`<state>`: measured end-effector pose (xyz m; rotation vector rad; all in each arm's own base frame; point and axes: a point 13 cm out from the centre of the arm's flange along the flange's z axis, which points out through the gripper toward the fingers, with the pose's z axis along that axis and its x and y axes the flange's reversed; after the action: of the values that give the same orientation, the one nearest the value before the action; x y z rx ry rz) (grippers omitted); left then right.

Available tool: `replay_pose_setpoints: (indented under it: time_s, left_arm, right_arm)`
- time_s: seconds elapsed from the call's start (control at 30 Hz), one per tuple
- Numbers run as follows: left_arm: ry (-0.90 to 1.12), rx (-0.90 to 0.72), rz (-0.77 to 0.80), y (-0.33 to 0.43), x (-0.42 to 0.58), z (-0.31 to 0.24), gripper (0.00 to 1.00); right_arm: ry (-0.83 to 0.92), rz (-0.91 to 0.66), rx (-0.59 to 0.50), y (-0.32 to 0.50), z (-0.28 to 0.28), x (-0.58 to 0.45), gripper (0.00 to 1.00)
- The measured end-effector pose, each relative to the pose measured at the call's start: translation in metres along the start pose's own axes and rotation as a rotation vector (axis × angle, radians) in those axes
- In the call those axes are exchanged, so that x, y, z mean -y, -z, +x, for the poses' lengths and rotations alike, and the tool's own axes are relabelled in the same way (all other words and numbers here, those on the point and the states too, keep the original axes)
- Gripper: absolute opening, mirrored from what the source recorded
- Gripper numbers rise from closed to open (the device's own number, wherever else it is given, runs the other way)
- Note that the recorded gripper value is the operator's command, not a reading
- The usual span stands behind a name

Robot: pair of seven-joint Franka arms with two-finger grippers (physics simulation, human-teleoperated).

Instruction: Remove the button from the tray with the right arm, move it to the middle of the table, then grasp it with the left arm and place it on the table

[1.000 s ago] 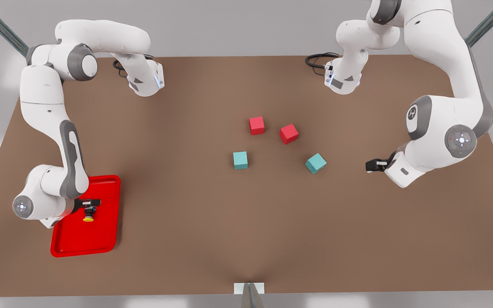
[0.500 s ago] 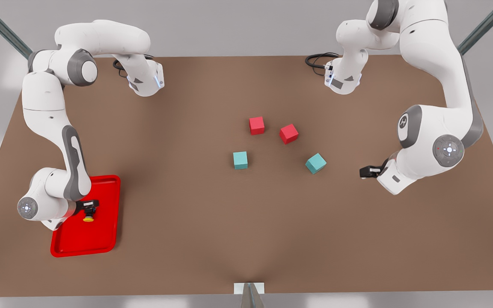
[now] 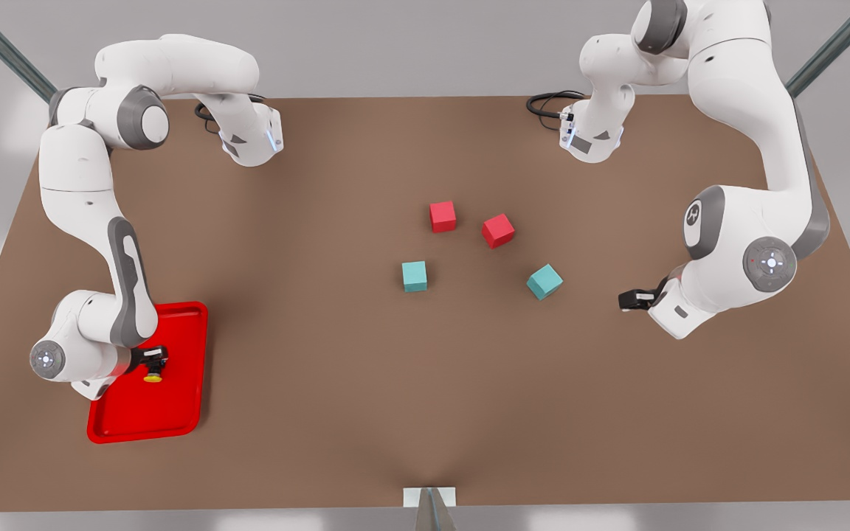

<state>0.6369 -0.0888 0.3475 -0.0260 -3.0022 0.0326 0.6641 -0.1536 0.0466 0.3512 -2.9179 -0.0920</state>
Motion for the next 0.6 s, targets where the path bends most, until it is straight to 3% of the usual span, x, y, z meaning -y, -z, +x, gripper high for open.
replay_pose_setpoints:
  time_s: [0.2, 0.33, 0.6]
  left_arm:
    - [0.001, -0.001, 0.0, -0.001, 0.0, 0.0, 1.0]
    - [0.002, 0.001, 0.0, 0.0, 0.0, 0.0, 1.0]
    - [0.014, 0.005, -0.007, 0.002, -0.012, -0.001, 1.0]
  right_arm:
    - [0.009, 0.003, 0.01, 0.01, -0.001, 0.001, 0.5]
    - [0.024, 0.018, 0.053, 0.081, -0.005, -0.017, 0.5]
    - [0.232, -0.145, 0.116, 0.198, -0.061, -0.303, 0.49]
